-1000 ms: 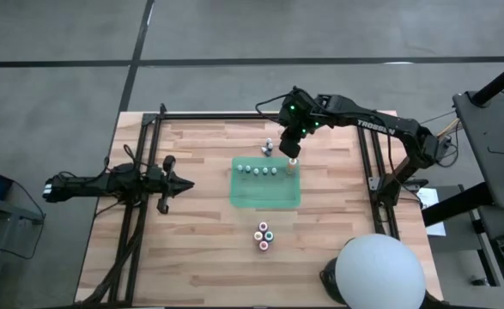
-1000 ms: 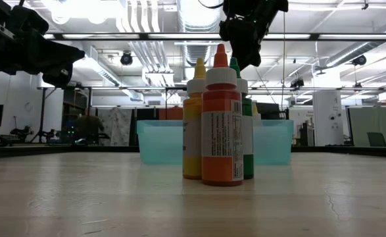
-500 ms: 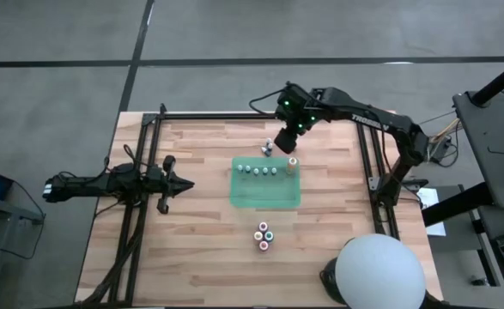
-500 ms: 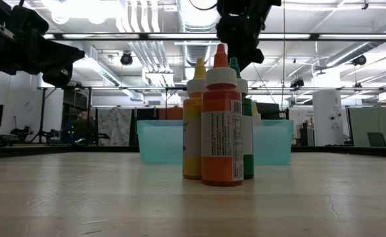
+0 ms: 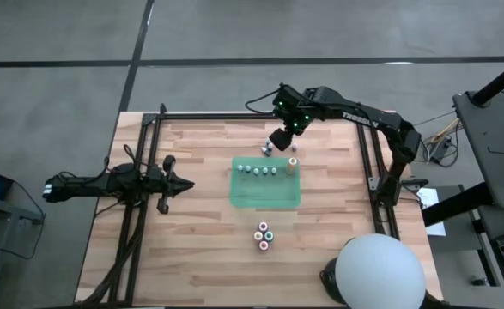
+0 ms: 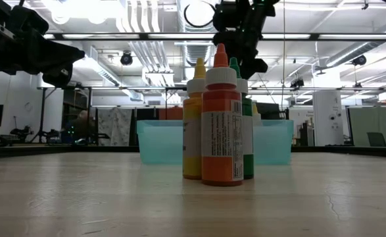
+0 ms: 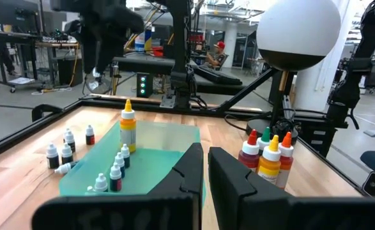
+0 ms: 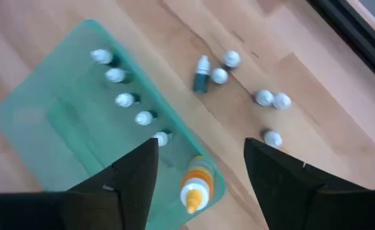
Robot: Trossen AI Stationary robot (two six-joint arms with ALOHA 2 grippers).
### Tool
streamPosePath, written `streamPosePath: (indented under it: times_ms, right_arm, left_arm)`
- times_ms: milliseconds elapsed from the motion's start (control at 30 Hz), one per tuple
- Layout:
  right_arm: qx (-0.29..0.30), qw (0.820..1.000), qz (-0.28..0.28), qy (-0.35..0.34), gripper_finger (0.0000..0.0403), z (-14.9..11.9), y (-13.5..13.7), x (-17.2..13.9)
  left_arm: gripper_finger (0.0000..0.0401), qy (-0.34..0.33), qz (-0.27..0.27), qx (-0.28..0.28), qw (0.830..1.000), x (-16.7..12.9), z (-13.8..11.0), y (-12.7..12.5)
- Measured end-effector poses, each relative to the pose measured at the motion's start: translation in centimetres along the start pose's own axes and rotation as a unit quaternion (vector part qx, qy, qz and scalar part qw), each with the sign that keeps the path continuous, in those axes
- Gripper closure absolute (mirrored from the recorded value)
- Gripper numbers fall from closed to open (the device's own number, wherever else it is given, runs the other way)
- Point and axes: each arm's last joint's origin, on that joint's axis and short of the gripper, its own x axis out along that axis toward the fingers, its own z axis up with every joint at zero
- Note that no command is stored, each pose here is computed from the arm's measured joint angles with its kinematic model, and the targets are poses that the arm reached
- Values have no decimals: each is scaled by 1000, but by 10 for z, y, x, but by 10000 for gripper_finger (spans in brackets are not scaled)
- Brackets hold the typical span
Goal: Pick & Place food coloring
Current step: Put the small black food coloring bottle into the green container
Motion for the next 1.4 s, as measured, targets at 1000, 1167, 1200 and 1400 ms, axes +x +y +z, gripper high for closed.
streamPosePath:
  times_ms: [1000, 1167, 1200, 1400]
  right_arm:
    - [107, 992, -38, 54, 180, -22, -42, 70]
    - [117, 991, -40, 51, 181, -23, -50, 76]
    - [118, 991, -40, 50, 181, -23, -51, 76]
    - [126, 989, -45, 58, 181, -28, -55, 82]
  left_arm:
    - [401, 0, 0, 0, 1000, 0, 0, 0]
    - [401, 0, 0, 0, 1000, 0, 0, 0]
    - [401, 0, 0, 0, 1000, 0, 0, 0]
    - [401, 0, 0, 0, 1000, 0, 0, 0]
